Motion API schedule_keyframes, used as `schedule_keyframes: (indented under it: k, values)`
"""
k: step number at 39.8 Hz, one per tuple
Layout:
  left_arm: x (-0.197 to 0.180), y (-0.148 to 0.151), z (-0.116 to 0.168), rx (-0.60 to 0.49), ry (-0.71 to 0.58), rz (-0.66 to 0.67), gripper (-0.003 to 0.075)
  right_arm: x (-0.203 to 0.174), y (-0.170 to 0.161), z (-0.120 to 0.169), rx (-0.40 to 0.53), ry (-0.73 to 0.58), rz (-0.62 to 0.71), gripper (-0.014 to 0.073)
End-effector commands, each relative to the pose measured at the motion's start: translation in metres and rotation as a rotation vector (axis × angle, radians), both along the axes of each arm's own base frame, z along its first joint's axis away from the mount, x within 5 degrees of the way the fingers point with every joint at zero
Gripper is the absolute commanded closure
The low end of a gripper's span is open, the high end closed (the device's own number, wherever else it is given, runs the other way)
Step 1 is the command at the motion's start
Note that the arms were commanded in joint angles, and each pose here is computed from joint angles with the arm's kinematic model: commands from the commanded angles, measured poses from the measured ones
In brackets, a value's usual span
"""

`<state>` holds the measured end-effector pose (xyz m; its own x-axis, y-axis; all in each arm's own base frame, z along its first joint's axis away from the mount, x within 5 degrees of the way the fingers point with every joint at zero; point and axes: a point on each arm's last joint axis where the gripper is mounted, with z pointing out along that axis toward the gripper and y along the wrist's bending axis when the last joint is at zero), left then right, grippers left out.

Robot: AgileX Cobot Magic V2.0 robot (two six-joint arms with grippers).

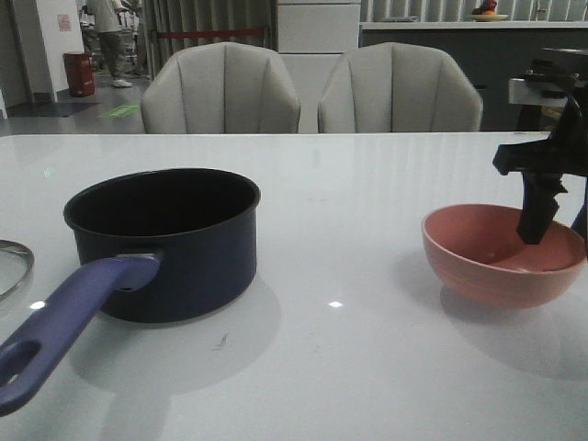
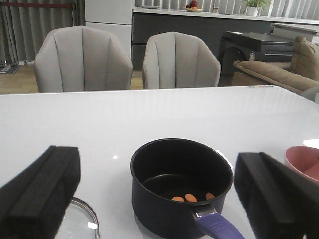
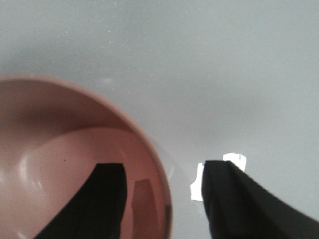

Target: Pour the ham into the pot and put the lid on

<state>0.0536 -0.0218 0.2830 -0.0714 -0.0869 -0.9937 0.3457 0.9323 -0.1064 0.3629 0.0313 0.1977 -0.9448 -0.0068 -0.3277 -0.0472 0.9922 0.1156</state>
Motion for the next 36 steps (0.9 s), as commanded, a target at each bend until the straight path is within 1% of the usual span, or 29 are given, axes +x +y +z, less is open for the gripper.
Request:
schedule_keyframes:
  k: [1,6,10,16,21,27,29,33,36]
  values:
    - [0.0,0.001,0.014,-0.031,-0.08,0.004,0.0065,-0.002,-0.003,0.046,-0.037,-0.118,0.066,0.0125]
    - [0.0,0.001,0.014,-0.031,-0.08,0.004,0.0065,-0.016,-0.003,0.083,-0.064,-0.241,0.129,0.0125]
    - [0.0,0.001,0.014,-0.031,-0.08,0.004,0.0065,-0.033,0.0,0.119,-0.04,-0.377,0.12,0.0125]
    - [0.0,0.001,0.014,-0.031,-0.08,0.004,0.0065,-0.068,0.012,0.151,-0.027,-0.563,0.145,0.0125]
    - [0.0,0.001,0.014,-0.031,-0.08,0.004,0.0065,-0.101,0.02,0.16,-0.01,-0.682,0.173,0.0125]
    - [0.0,0.001,0.014,-0.031,-0.08,0.004,0.0065,-0.142,0.025,0.162,0.015,-0.818,0.2,0.0125]
    - [0.0,0.001,0.014,-0.031,-0.08,0.004,0.0065,-0.157,0.025,0.161,0.026,-0.87,0.205,0.0125]
    - [0.0,0.001,0.014,-0.031,-0.08,0.004,0.0065,-0.199,0.02,0.162,0.062,-1.009,0.216,0.0125]
    - [0.0,0.001,0.014,-0.031,-0.08,0.004,0.0065,-0.22,0.017,0.156,0.086,-1.068,0.222,0.0125]
